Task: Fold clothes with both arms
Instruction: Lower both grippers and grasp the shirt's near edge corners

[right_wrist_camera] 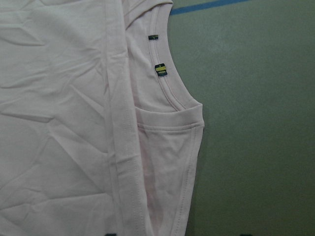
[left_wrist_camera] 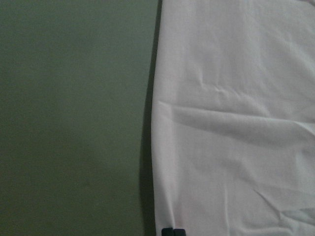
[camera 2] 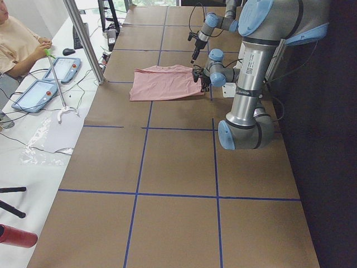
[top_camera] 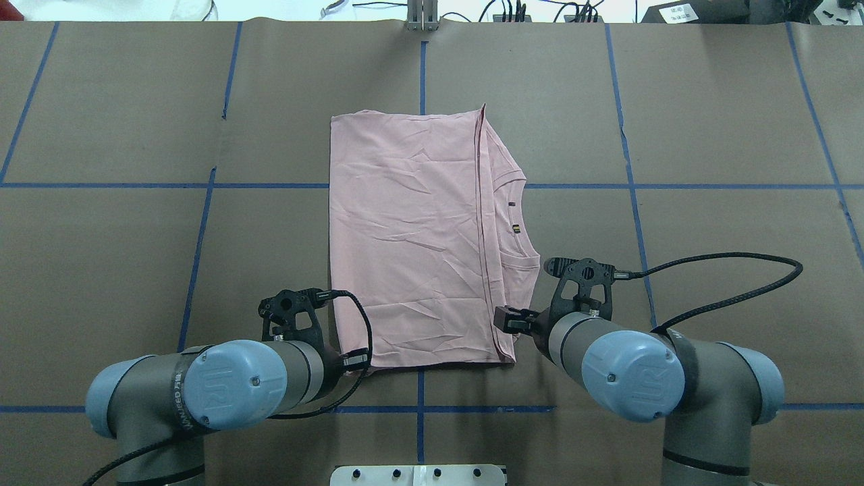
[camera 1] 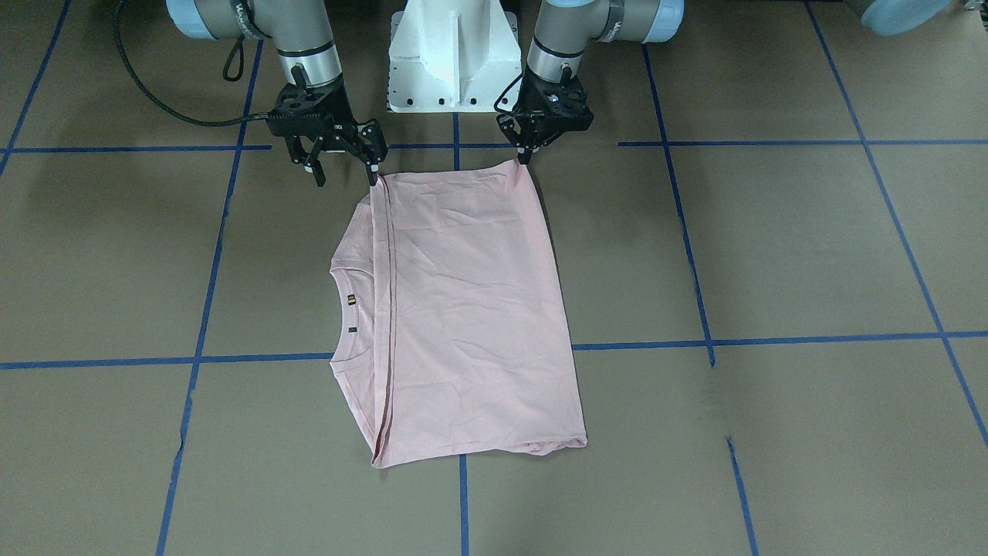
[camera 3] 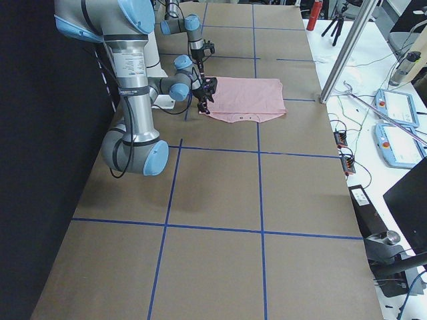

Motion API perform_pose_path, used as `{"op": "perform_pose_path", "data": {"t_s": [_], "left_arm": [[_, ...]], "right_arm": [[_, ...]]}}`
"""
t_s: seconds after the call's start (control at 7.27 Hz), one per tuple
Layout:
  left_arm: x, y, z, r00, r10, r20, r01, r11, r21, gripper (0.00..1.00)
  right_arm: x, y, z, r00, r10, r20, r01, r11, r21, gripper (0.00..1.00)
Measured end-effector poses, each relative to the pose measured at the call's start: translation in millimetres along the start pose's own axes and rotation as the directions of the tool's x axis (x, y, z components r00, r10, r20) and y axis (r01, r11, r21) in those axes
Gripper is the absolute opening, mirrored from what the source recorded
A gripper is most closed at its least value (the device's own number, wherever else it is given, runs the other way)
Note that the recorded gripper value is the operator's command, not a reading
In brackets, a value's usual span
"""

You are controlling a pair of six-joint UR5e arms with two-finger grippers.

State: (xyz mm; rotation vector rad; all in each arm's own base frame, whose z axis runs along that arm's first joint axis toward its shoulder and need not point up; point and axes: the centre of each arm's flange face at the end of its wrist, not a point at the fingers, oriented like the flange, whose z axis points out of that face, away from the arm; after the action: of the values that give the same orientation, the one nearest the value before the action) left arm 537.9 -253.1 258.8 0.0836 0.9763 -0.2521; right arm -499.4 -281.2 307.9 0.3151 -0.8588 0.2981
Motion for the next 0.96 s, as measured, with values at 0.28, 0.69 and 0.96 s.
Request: {"op": "perform_pose_path", "data": {"t_s": [0.28, 0.69, 0.96], "left_arm": [[-0.1, 1.1, -0.5, 1.0, 0.001, -0.001, -0.001, 1.0, -0.002, 0.0], [0.3, 1.8, -0.6, 1.0, 0.0, -0.002, 0.0, 1.0, -0.002, 0.0], [0.3, 1.7, -1.0, 1.0, 0.0, -0.003, 0.0, 1.0, -0.001, 0.0]], "right_arm": [[-19.6, 12.0, 28.8, 0.997, -0.004, -0.078, 0.003, 1.0, -0.005, 0.76], [-36.1, 28.2, 33.2, 0.99, -0.036, -0.137, 0.037, 0.999, 0.001, 0.62], [-38.3, 32.3, 32.6, 0.99, -0.04, -0.135, 0.041, 0.999, 0.0, 0.57]]}}
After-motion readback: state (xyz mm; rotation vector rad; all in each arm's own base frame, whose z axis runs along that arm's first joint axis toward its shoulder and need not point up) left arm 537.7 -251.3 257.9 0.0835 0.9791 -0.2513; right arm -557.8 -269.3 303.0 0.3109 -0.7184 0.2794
